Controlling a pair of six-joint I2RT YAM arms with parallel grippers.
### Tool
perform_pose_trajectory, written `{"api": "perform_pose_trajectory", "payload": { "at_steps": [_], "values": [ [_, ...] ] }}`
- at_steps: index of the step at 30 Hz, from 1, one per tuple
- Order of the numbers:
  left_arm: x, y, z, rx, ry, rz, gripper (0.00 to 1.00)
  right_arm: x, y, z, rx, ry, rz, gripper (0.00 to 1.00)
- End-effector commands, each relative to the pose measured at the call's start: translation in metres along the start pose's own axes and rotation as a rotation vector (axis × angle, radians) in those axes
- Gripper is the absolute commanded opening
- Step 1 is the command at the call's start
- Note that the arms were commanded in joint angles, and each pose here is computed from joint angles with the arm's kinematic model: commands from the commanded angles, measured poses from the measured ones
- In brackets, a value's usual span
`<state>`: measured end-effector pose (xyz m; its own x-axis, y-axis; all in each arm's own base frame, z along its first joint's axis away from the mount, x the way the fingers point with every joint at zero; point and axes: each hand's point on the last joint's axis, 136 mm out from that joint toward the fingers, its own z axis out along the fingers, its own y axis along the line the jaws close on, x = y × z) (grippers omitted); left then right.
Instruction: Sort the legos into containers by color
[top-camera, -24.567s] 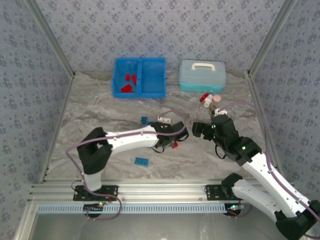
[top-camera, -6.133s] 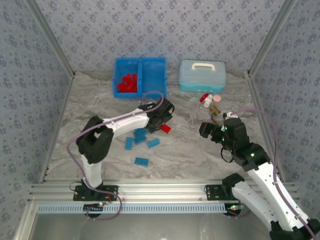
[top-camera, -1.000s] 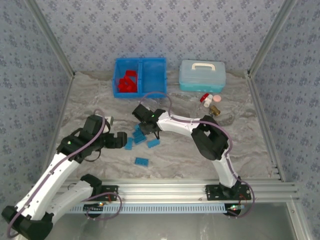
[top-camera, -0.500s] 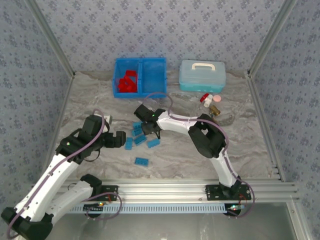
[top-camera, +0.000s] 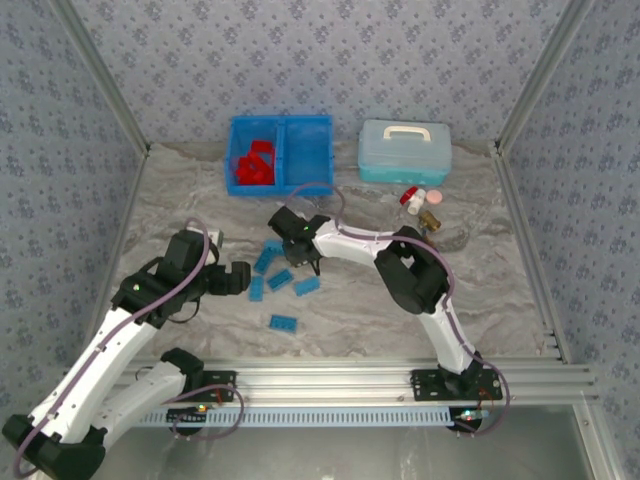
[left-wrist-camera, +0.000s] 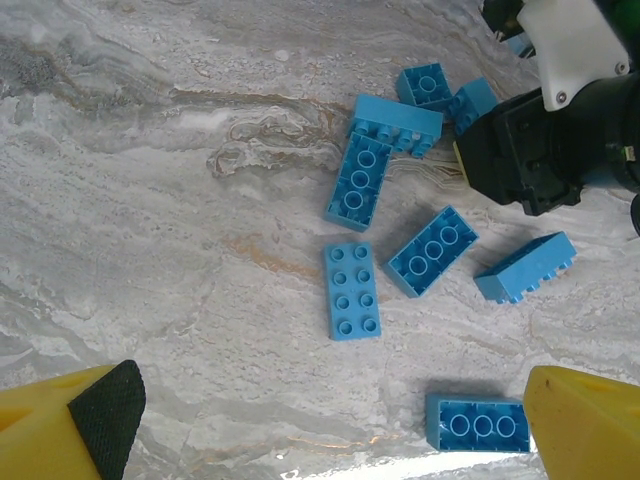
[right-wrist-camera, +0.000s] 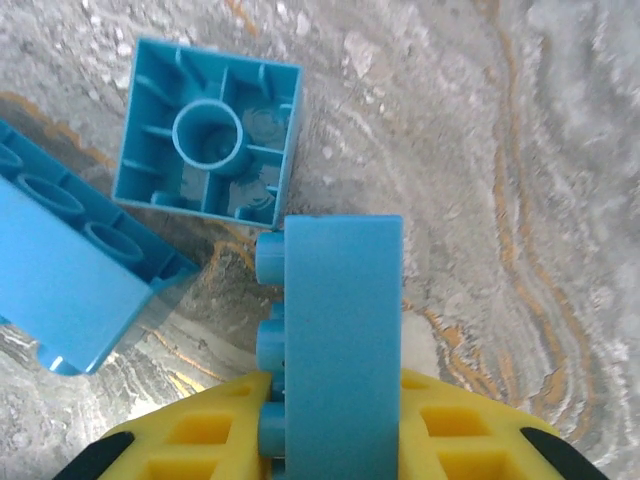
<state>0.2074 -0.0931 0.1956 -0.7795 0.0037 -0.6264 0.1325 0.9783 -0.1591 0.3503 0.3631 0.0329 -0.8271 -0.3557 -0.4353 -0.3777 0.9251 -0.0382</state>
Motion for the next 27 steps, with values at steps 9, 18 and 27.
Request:
{"api": "perform_pose_trajectory", "payload": {
  "at_steps": [9,18,27],
  "values": [
    [-0.008,-0.031,-0.023,0.214,-0.105,0.046,0.99,-0.131,-0.049,-0.070,0.005,-0.275,0.042,0.29],
    [-0.017,-0.055,-0.059,0.413,-0.278,0.105,0.99,-0.213,-0.089,-0.031,-0.028,-0.367,0.118,0.29],
    [-0.016,-0.053,-0.062,0.415,-0.311,0.117,0.99,-0.242,-0.092,0.014,-0.082,-0.453,0.126,0.32]
  ]
}}
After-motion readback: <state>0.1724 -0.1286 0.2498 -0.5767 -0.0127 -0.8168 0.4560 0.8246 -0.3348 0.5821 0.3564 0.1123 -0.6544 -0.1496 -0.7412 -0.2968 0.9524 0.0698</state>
